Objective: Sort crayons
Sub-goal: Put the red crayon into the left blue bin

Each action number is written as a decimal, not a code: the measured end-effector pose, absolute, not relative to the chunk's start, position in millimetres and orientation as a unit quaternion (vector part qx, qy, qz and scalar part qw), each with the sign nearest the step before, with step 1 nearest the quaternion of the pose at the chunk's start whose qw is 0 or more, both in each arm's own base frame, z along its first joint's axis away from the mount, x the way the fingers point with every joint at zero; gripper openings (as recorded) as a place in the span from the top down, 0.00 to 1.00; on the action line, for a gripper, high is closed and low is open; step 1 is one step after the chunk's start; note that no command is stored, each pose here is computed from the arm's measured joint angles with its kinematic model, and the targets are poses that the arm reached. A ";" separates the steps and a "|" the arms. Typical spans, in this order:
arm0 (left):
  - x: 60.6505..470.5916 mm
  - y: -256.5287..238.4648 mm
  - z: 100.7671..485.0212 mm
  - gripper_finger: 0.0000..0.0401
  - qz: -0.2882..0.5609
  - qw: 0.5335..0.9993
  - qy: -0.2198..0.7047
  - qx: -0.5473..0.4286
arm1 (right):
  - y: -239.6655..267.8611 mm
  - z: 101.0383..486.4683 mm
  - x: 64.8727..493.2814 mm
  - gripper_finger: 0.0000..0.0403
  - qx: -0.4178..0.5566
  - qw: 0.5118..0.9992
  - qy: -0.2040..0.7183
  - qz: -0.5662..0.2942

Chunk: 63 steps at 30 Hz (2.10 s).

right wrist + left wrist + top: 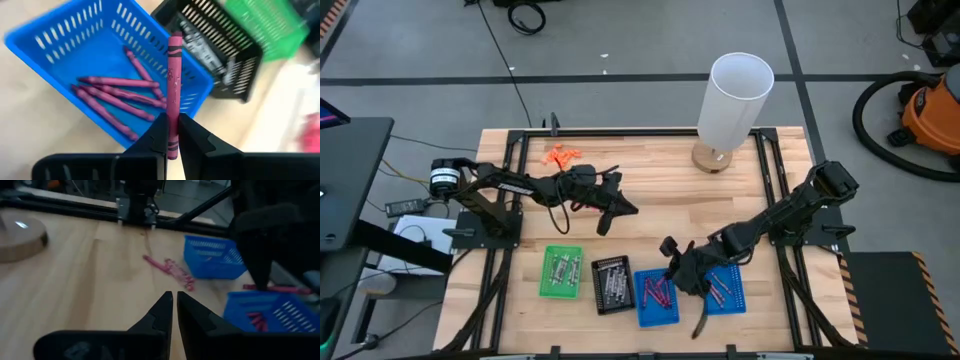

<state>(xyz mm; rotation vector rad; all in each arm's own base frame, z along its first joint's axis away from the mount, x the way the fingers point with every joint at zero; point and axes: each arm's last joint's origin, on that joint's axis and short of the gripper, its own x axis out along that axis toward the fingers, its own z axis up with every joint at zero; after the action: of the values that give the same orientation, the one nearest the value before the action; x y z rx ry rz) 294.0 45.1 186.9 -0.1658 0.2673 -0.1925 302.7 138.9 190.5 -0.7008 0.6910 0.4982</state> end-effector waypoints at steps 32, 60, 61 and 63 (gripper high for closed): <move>297.8 -44.8 194.7 0.91 -0.095 0.972 0.112 -0.185 | 136.9 193.4 290.2 0.63 -0.430 0.794 0.348 0.251; 296.6 -41.0 186.6 0.91 -0.056 0.982 0.141 -0.110 | 38.5 166.5 249.7 0.69 -0.152 0.722 0.664 0.120; 296.6 -41.0 186.6 0.91 -0.056 0.982 0.140 -0.110 | 38.6 164.8 248.3 0.69 -0.152 0.720 0.666 0.121; 296.5 -41.0 186.2 0.91 -0.056 0.982 0.143 -0.109 | 39.7 160.6 245.0 0.69 -0.151 0.715 0.670 0.129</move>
<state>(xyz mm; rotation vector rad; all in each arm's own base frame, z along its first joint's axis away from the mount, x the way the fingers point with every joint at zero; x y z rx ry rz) 296.5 -41.0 186.2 -0.2202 0.2869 -0.1128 245.0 39.7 160.6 -0.3342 1.4833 0.2865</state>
